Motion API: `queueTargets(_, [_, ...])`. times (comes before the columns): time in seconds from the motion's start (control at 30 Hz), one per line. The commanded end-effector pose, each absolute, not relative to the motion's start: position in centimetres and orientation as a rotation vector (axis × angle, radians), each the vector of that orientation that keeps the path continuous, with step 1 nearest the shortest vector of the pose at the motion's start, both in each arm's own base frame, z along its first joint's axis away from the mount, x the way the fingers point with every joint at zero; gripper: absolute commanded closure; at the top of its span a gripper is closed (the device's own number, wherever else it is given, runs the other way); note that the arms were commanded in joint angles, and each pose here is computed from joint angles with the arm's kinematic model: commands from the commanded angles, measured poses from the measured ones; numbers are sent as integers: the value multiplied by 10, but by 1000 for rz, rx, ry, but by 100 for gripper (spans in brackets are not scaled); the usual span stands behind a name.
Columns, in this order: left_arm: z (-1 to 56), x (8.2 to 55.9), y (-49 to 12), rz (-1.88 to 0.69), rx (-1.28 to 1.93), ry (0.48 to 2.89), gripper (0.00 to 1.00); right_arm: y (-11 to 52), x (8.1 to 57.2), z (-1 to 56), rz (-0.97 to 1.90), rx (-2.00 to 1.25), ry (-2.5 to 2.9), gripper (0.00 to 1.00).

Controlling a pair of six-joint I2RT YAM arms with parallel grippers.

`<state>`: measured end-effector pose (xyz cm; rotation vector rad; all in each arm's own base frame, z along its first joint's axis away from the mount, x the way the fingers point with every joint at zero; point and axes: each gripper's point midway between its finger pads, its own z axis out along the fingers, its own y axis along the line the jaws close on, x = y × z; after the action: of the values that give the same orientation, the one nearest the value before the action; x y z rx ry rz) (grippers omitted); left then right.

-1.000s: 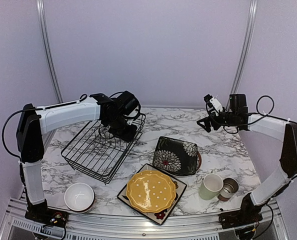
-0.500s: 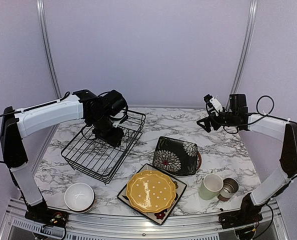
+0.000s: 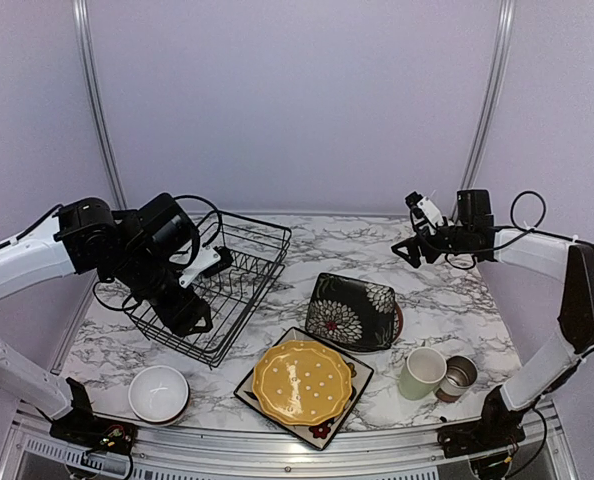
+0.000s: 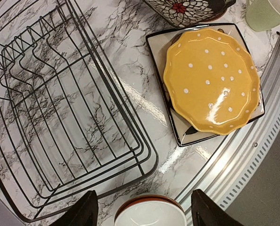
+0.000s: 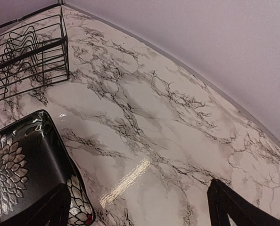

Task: Load the mixed dishes into the dish rack
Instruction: Move the dish rack to the center of the board.

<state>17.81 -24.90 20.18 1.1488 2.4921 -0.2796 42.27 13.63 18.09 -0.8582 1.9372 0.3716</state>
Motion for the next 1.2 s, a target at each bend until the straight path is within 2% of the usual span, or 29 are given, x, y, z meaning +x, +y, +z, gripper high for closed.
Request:
queueTargets(0.0, [183, 151, -274, -416, 1342, 2500, 30, 147, 417, 178, 407, -896, 1940, 1])
queueTargets(0.2, [153, 145, -286, -343, 1445, 2594, 30, 146, 416, 183, 388, -899, 1929, 2])
queueTargets(0.43, [137, 185, -270, 60, 1405, 2572, 38, 149, 416, 184, 428, -887, 1935, 2])
queueTargets(0.63, [127, 186, -286, 35, 1504, 2560, 62, 149, 416, 180, 431, -887, 1945, 2])
queueTargets(0.73, [132, 197, -298, 25, 1480, 2537, 90, 148, 417, 179, 418, -887, 1947, 2])
queueTargets(0.77, [131, 199, -304, 12, 1474, 2541, 96, 147, 418, 178, 414, -887, 1950, 2])
queueTargets(0.9, [124, 207, -321, -40, 1376, 2615, 92, 148, 417, 178, 419, -889, 1948, 2])
queueTargets(1.17, [115, 262, -325, -63, 904, 2809, 100, 146, 417, 179, 398, -894, 1947, 2])
